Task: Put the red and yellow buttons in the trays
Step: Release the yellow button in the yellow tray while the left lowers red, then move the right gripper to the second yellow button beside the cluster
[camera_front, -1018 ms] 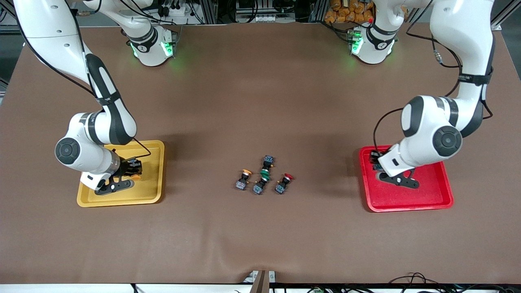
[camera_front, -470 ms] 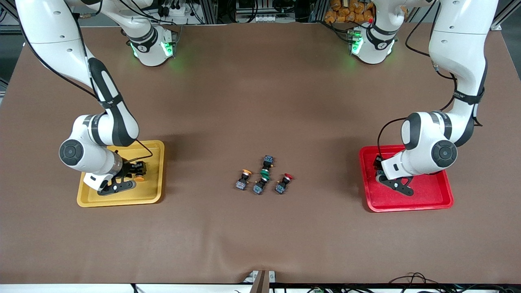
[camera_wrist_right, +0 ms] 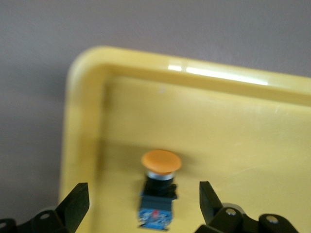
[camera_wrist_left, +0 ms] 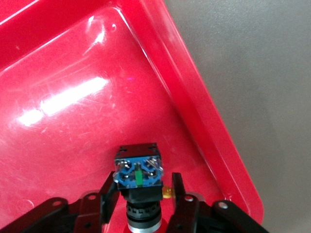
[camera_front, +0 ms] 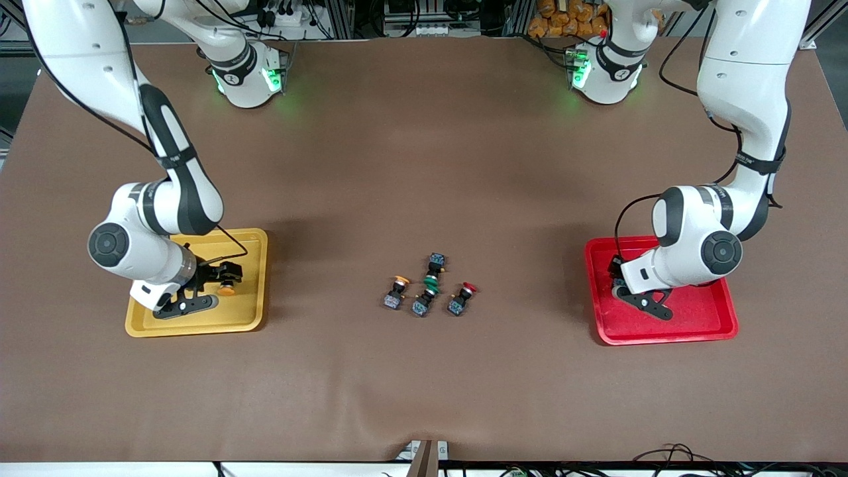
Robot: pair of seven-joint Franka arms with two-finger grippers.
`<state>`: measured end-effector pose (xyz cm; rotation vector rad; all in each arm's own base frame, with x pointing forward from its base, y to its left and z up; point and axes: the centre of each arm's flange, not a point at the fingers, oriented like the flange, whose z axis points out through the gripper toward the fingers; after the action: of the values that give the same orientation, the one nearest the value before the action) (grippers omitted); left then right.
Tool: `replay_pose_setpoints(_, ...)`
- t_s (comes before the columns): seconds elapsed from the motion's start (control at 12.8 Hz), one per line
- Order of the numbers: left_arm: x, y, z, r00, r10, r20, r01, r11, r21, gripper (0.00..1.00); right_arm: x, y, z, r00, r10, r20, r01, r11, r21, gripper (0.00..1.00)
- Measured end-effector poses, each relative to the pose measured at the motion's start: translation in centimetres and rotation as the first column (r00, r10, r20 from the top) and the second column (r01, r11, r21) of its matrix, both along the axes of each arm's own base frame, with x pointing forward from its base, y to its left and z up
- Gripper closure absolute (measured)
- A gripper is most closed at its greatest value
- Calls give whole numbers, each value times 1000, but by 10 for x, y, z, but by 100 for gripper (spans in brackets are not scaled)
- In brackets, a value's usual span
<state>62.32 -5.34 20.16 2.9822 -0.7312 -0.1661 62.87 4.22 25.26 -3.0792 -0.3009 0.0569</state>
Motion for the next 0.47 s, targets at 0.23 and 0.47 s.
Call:
replay_pose_setpoints(0.23,2,0,2,1000,0,5,0,1000,-1,16,-2,84,60,988,-150,25,149,989,11,0)
replay_pose_setpoints(0.47,6,-3,19,1000,-4,25,4,1000,-5,0,-11,182,97,952,-301,62,298,953,47,0)
